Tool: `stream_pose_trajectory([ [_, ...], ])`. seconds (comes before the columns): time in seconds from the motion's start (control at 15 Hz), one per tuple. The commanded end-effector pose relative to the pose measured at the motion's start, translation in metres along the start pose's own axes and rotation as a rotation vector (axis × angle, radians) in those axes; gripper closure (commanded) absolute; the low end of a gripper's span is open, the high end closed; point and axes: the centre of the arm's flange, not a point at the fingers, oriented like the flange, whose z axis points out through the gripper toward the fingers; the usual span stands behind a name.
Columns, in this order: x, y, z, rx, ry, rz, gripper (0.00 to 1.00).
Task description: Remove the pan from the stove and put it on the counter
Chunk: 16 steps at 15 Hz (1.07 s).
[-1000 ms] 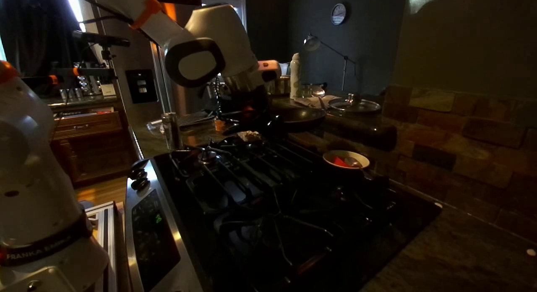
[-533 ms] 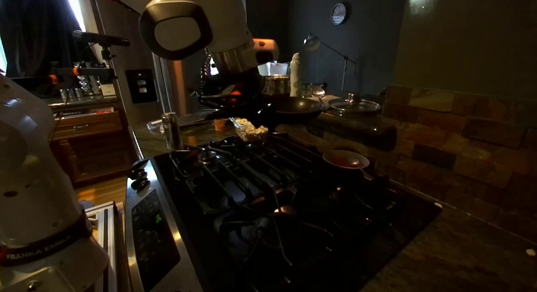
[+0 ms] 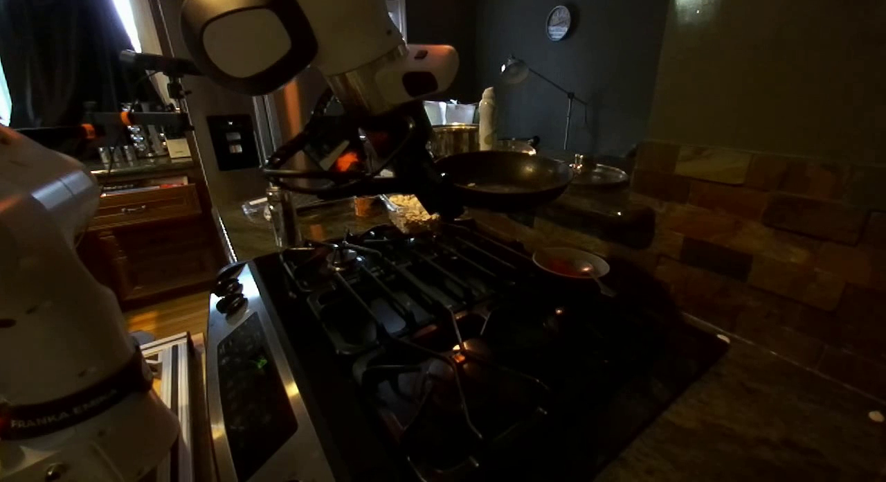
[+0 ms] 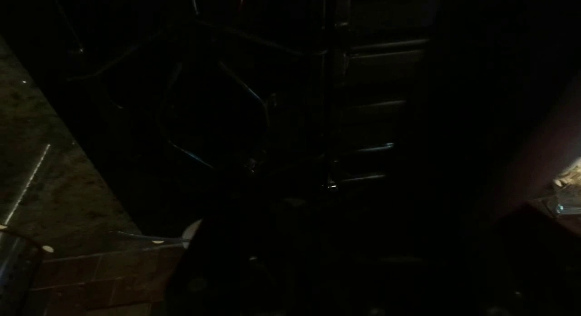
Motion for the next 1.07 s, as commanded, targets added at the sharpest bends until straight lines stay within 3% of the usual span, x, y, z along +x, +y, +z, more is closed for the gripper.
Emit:
stream_pose_trajectory([
  [0.0,0.009,0.009,-0.001,0.002,0.007,0.025,1.00],
  [0.27,0.011,0.061,-0.018,-0.050,0.013,0.085,1.00],
  [0.53,0.014,0.133,-0.037,-0.193,0.001,0.159,1.00],
  [0.73,0.017,0.174,-0.043,-0.271,-0.055,0.115,1.00],
  [0.8,0.020,0.185,-0.042,-0.289,-0.083,0.107,1.00],
  [0.87,0.002,0.160,-0.042,-0.251,-0.030,0.138,1.00],
  [1.0,0.007,0.174,-0.038,-0.275,-0.061,0.130,1.00],
])
